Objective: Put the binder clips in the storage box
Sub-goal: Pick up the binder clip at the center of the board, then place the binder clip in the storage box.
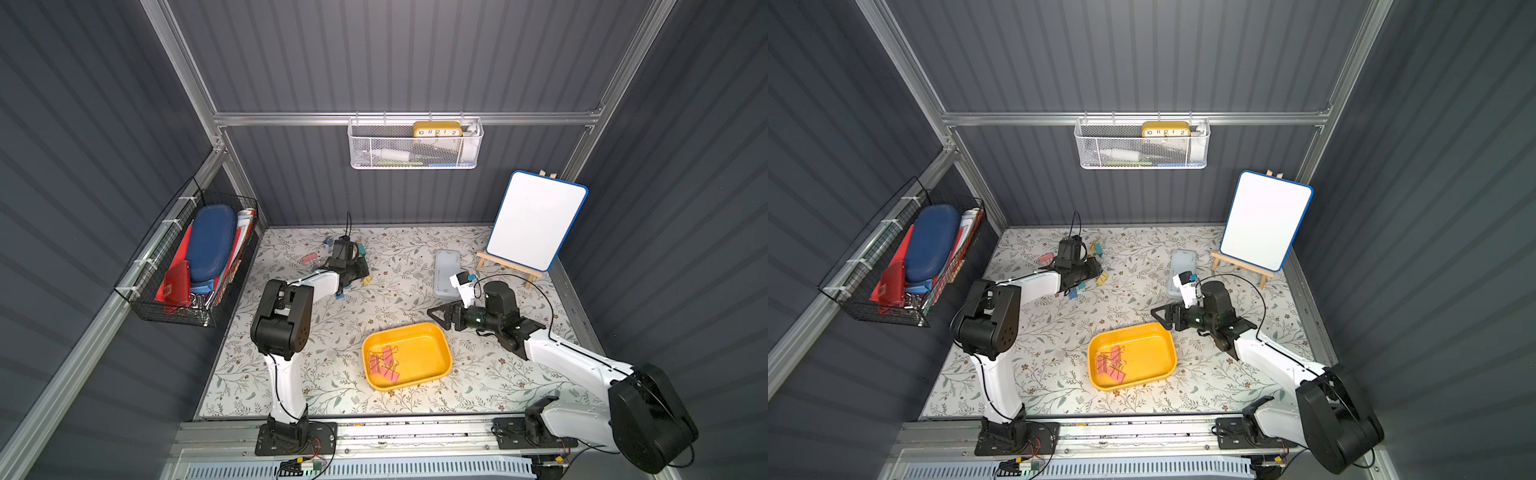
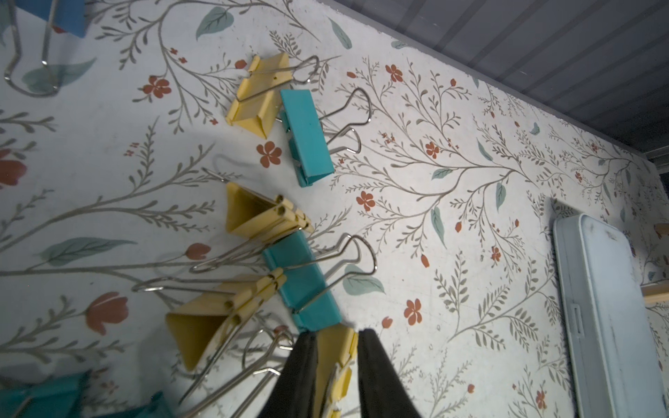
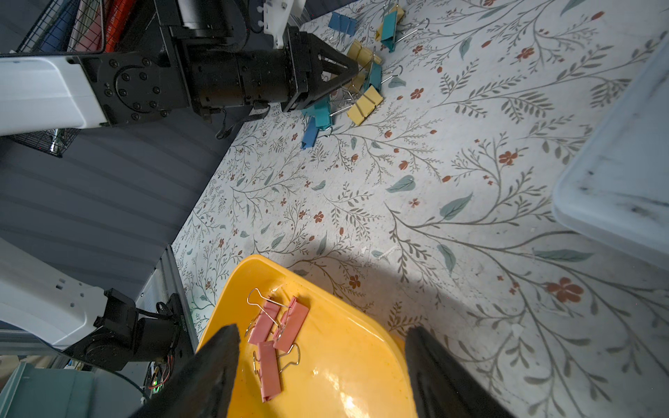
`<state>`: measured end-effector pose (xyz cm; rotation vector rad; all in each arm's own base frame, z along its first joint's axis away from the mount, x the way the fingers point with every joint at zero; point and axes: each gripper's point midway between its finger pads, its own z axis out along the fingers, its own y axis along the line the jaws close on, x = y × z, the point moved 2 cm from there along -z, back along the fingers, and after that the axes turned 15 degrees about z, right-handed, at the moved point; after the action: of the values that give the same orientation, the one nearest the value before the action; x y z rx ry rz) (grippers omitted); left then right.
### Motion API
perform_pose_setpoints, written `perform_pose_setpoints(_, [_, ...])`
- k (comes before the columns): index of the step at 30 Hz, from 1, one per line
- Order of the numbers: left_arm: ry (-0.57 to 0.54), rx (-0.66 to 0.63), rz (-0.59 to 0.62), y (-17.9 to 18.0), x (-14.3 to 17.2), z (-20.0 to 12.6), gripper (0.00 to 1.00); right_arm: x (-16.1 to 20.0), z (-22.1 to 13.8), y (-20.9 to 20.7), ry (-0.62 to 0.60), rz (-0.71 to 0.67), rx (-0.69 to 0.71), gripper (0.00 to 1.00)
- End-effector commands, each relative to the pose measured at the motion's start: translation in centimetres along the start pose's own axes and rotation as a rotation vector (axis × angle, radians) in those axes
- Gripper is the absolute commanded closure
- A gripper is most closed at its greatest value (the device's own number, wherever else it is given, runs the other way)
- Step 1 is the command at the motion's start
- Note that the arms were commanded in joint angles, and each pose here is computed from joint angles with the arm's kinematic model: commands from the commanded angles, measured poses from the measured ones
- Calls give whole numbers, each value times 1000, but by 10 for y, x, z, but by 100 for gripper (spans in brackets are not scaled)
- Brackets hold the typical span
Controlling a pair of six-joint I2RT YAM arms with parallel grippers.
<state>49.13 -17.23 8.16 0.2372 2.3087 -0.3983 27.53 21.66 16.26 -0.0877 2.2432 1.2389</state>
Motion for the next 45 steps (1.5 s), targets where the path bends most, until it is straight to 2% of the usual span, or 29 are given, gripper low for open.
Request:
perform_pose_setpoints(1, [48, 9, -8, -7, 16, 6, 79, -3, -1, 2, -22, -8, -10, 23])
perform_pose_setpoints(4, [47, 4, -8, -10, 16, 5, 88, -4, -1, 1, -29, -8, -10, 23])
perform_pose_setpoints(6, [48, 2, -11, -12, 16, 4, 90, -5, -1, 0, -40, -7, -3, 23])
perform_pose_setpoints(9, [35, -9, -1, -17, 12, 0, 100, -6, -2, -2, -49, -7, 3, 23])
perform_pose_setpoints(15, [-2, -94, 36, -35, -11, -24, 100, -5, -4, -14, -72, -23, 65, 23])
perform_pose_setpoints(20, [10, -229, 54, -73, -24, -69, 100, -11, -16, -20, -149, -55, 126, 23])
perform_pose_setpoints(24, [-2, -264, 54, -116, -30, -114, 100, -12, -19, -27, -179, -60, 167, 23])
perform_pose_setpoints(27, [85, -289, 49, -153, -2, -139, 100, -12, -18, -33, -182, -50, 192, 23])
perform_pose_setpoints(31, [235, -380, 35, -184, 51, -171, 100, -8, -16, -38, -180, -40, 193, 23])
perform_pose_setpoints(37, [333, -330, 8, -226, 112, -191, 100, -6, -17, -37, -184, -29, 175, 23])
perform_pose_setpoints(42, [346, -323, -35, -235, 145, -206, 100, -4, -21, -37, -204, -28, 176, 23])
perform_pose_setpoints(45, [380, -387, -41, -221, 173, -204, 100, -4, -22, -37, -207, -26, 176, 23])
